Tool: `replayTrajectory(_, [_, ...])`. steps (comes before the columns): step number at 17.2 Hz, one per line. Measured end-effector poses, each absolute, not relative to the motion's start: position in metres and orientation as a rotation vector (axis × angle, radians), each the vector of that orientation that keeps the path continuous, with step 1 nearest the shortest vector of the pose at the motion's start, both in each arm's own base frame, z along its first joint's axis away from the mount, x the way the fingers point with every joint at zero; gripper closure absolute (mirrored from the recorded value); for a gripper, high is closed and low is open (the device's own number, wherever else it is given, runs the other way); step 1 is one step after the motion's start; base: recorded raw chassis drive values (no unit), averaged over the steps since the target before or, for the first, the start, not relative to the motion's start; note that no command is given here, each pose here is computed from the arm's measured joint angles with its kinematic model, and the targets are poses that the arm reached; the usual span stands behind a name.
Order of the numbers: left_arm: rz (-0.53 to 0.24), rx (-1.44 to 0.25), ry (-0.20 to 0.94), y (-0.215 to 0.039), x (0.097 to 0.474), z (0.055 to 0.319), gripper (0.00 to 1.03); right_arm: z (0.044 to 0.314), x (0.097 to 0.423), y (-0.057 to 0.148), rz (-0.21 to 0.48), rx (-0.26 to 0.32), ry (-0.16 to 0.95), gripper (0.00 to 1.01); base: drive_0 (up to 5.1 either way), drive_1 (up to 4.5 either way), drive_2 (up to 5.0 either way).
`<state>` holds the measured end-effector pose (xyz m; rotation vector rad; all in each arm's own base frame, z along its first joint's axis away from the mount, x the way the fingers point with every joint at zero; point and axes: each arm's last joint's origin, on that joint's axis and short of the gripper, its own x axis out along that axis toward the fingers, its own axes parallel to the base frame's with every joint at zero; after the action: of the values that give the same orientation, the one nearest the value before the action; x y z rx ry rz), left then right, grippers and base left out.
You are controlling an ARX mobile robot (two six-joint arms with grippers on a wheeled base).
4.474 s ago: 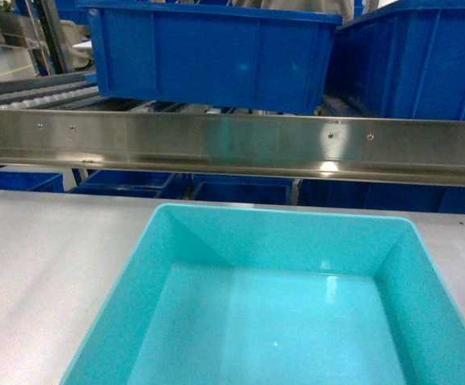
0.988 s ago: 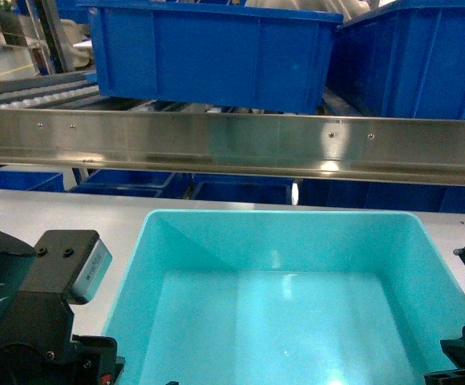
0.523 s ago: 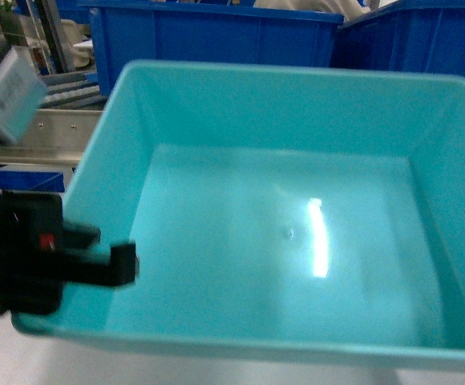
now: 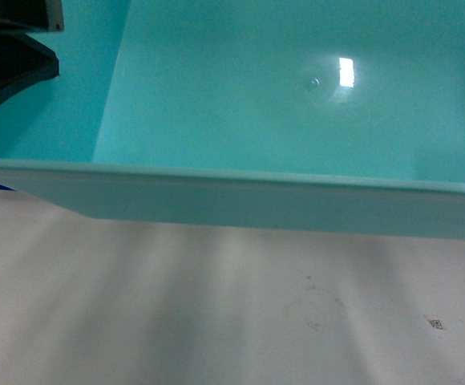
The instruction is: Organize blue bins on left shelf correctly
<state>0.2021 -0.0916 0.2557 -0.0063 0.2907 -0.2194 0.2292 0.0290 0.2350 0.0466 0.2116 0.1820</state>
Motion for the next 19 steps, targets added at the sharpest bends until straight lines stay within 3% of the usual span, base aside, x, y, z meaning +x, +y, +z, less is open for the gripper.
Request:
replayTrajectory(5, [-0.218,0.004,0.319,-0.0924,0.2038,0.2509,1.01,0.2278,0.2318,0.0292,0.181,0.049,0.251,0.94,0.0,0.00,0.0])
replayTrajectory(19, [-0.219,0.004,0.318,-0.0926,0.2038,0.2510,1.01,0.2286,0.2310,0.0291,0.181,0.047,0.248,0.94,-4.8,1.54,3.3])
